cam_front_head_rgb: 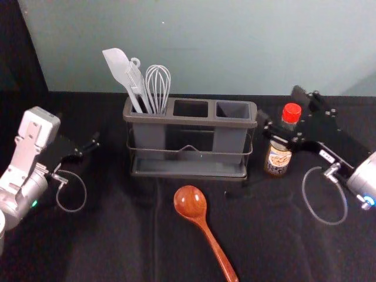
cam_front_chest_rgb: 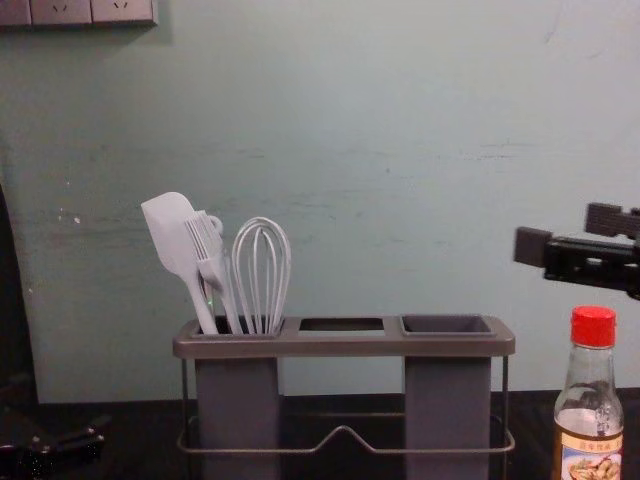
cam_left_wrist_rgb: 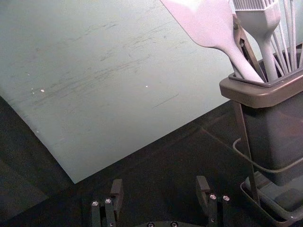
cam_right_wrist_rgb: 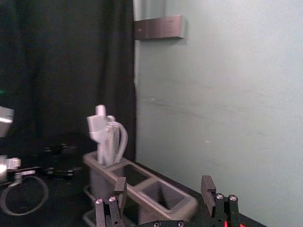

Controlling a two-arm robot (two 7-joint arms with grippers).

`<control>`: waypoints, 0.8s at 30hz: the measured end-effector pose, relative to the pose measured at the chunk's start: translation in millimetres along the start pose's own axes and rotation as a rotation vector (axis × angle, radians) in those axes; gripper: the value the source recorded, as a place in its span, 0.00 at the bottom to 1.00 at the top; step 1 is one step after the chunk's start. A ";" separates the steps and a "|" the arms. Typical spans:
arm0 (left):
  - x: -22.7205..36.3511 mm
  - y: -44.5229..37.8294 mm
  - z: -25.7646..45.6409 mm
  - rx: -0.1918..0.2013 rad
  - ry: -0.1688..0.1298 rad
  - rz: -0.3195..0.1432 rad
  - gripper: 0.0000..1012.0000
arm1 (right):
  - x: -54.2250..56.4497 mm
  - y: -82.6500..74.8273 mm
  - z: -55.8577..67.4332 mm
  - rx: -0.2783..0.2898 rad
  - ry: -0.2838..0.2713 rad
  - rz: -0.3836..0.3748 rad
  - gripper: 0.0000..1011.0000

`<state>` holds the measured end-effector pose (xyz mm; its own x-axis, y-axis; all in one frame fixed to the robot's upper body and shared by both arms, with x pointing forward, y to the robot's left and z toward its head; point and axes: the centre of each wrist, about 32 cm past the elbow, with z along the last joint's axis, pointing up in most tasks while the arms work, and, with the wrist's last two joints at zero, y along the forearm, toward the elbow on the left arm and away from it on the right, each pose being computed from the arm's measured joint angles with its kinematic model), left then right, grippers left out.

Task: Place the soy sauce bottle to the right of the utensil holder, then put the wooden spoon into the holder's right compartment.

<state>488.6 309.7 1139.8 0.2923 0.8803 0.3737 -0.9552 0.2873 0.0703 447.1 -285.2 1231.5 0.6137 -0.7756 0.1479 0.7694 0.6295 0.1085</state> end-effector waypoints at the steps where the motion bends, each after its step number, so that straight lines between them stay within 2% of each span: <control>1: 0.0 0.0 0.0 0.000 0.000 0.000 0.99 | -4.9 0.7 1.9 -0.001 0.002 0.016 0.99; 7: 0.0 0.0 0.0 0.000 0.000 0.000 0.99 | -21.9 7.4 4.7 -0.014 0.015 0.083 0.99; 11: 0.0 0.0 0.0 0.000 0.000 0.000 0.99 | -28.9 11.9 4.3 -0.024 0.019 0.115 0.99; 16: 0.0 0.0 0.0 0.000 0.000 0.000 0.99 | -42.7 20.1 1.9 -0.042 0.029 0.166 0.99; 24: 0.0 0.0 0.0 0.000 0.000 0.000 0.99 | -57.7 25.6 1.2 -0.071 0.040 0.202 0.99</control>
<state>488.6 309.7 1139.8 0.2923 0.8803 0.3737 -0.9552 0.2873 0.0703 431.2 -224.3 1226.9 0.7620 -0.6364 0.1201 0.6400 0.7683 0.0108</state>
